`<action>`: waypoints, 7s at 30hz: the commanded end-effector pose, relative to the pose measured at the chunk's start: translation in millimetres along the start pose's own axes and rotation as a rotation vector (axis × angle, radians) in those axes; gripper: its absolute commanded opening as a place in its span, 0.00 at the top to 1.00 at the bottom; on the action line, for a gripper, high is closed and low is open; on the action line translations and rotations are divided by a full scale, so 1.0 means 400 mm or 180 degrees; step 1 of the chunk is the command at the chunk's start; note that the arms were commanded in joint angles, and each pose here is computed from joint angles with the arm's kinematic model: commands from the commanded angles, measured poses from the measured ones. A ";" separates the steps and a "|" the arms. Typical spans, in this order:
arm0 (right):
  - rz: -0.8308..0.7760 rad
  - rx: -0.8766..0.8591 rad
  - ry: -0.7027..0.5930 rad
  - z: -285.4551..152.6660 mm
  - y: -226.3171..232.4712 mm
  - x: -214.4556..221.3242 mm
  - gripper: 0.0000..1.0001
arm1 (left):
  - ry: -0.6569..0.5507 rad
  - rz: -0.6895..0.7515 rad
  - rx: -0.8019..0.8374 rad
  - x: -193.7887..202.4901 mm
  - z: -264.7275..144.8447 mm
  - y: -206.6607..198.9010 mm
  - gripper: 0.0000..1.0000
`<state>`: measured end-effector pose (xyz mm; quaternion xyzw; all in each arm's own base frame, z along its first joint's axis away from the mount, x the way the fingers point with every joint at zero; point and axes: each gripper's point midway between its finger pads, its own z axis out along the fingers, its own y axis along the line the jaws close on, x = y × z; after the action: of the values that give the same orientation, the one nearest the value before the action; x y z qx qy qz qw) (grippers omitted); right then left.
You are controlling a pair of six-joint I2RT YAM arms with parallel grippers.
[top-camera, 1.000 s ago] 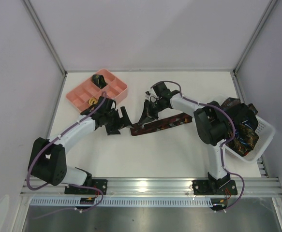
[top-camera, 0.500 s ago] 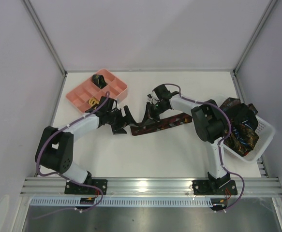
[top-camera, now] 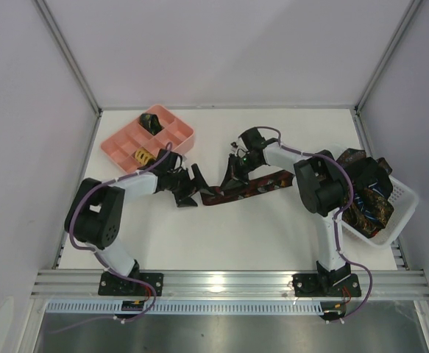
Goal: Roll the ties
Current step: Roll the tie
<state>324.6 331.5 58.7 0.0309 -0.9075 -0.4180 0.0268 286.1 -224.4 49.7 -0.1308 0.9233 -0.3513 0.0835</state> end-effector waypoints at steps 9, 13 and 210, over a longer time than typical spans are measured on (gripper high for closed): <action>-0.0012 0.0038 0.0045 0.019 -0.030 0.006 1.00 | -0.0025 -0.0090 0.0062 -0.034 0.047 -0.039 0.25; -0.0006 0.0050 0.0058 0.026 -0.039 0.010 1.00 | -0.0033 -0.0055 0.0048 -0.043 0.054 -0.053 0.34; 0.0176 -0.0341 -0.1312 -0.465 0.008 -0.024 0.69 | 0.0778 0.4516 -0.0719 0.081 0.140 -0.017 0.28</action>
<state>344.5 186.9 174.6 -0.0952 -0.8772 -0.4500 -0.1378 291.4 -293.8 15.7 0.5299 0.8096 -0.1354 0.2130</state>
